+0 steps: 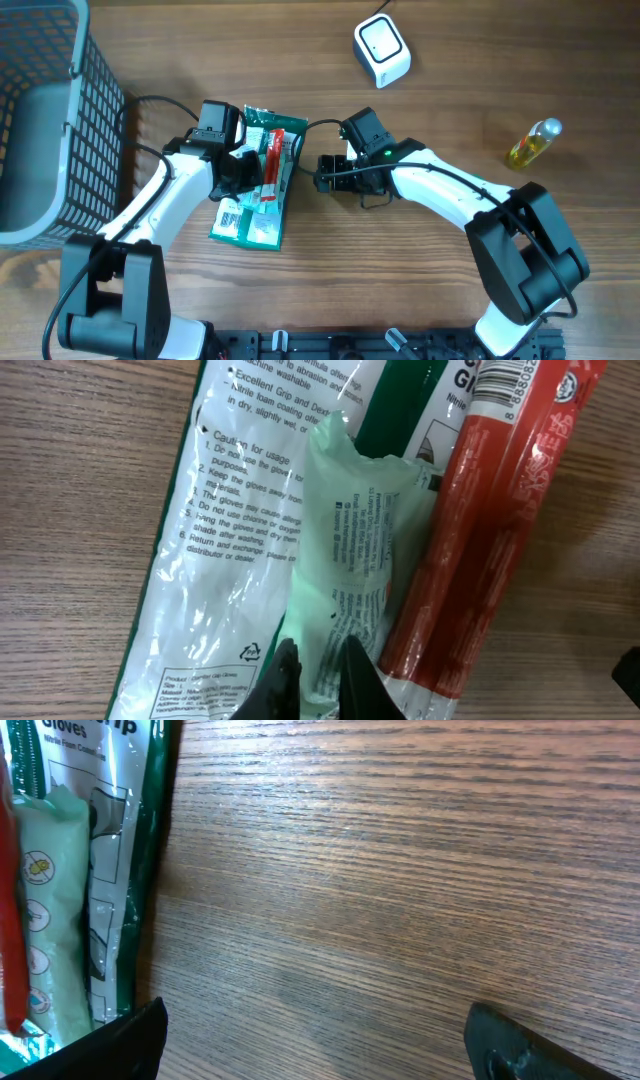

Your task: Scan the item barcode

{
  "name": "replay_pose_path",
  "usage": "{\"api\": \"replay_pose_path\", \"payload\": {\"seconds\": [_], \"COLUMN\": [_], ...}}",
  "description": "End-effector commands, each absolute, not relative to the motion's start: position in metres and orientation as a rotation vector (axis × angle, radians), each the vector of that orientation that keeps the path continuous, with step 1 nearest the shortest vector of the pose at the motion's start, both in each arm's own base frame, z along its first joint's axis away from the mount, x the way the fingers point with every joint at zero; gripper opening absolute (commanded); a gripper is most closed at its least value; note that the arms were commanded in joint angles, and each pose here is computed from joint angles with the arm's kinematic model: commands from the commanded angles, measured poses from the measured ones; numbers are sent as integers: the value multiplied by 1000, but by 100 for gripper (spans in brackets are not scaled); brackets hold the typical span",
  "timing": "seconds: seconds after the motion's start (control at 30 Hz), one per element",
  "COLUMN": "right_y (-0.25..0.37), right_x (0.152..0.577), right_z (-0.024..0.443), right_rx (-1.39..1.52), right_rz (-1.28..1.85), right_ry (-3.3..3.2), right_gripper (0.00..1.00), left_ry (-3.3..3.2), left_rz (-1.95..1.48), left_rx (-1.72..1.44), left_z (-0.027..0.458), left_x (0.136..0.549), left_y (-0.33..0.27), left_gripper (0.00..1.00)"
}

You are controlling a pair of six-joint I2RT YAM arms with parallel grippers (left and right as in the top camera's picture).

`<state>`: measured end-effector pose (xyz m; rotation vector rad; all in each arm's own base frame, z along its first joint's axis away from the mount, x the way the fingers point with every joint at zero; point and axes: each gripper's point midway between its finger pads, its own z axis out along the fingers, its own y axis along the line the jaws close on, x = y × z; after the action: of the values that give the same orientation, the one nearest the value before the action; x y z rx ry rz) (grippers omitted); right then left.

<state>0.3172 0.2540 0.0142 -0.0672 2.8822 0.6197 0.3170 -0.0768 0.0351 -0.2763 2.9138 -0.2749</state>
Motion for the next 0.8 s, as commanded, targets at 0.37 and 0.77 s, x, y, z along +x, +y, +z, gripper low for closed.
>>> {"api": "replay_pose_path", "payload": {"seconds": [0.37, 0.77], "right_y": [285, 365], "right_x": [299, 298], "right_z": [17, 51], "right_rx": [-92, -251], "right_rz": [935, 1065], "right_ry": [2897, 2630], "right_gripper": [59, 52], "left_ry": [2873, 2783], "left_rz": [-124, -142], "left_rx": [-306, -579], "left_z": [33, 36], "left_x": [325, 341], "left_y": [-58, -15], "left_gripper": [13, 14]}}
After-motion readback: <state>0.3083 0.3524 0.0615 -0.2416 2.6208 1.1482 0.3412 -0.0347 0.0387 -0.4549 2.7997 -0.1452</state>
